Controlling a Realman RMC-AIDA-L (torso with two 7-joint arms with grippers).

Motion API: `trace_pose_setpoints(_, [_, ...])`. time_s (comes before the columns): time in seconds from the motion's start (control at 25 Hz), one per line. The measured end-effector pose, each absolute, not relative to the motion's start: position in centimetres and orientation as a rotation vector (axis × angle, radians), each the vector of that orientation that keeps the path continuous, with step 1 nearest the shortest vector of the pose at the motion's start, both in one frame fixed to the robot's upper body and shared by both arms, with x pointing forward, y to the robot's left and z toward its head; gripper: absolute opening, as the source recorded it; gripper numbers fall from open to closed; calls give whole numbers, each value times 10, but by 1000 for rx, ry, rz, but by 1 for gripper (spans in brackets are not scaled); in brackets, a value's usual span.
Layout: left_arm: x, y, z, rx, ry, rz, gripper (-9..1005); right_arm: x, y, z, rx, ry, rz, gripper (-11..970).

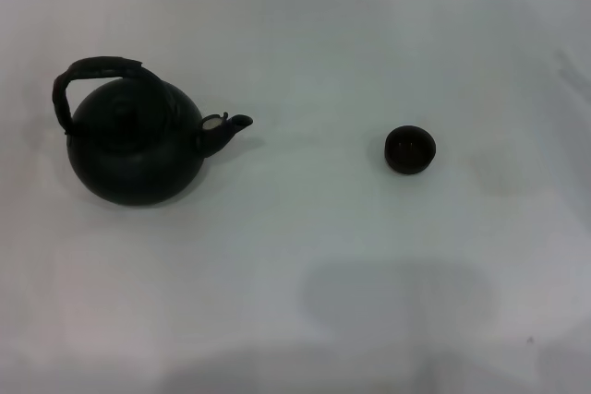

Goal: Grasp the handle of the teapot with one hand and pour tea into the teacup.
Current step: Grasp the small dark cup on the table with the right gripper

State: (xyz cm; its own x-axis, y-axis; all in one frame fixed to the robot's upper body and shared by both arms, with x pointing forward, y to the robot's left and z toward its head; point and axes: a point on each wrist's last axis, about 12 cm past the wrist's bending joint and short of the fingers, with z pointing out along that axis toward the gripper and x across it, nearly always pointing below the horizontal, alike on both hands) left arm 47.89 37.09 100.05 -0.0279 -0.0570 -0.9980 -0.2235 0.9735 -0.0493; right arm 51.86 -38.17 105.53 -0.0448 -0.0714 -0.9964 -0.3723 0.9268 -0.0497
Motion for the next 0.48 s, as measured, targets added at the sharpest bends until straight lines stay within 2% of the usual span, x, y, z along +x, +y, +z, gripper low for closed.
trace_pose_setpoints(0.16, [460,370,995,-174,1618,59,776,523,-382,1068,-407,1592,275,858])
trace_pose_setpoints(0.48, [401,376,989,-87,1608,-5,776,535,-376,1091,-560,1621,346,858])
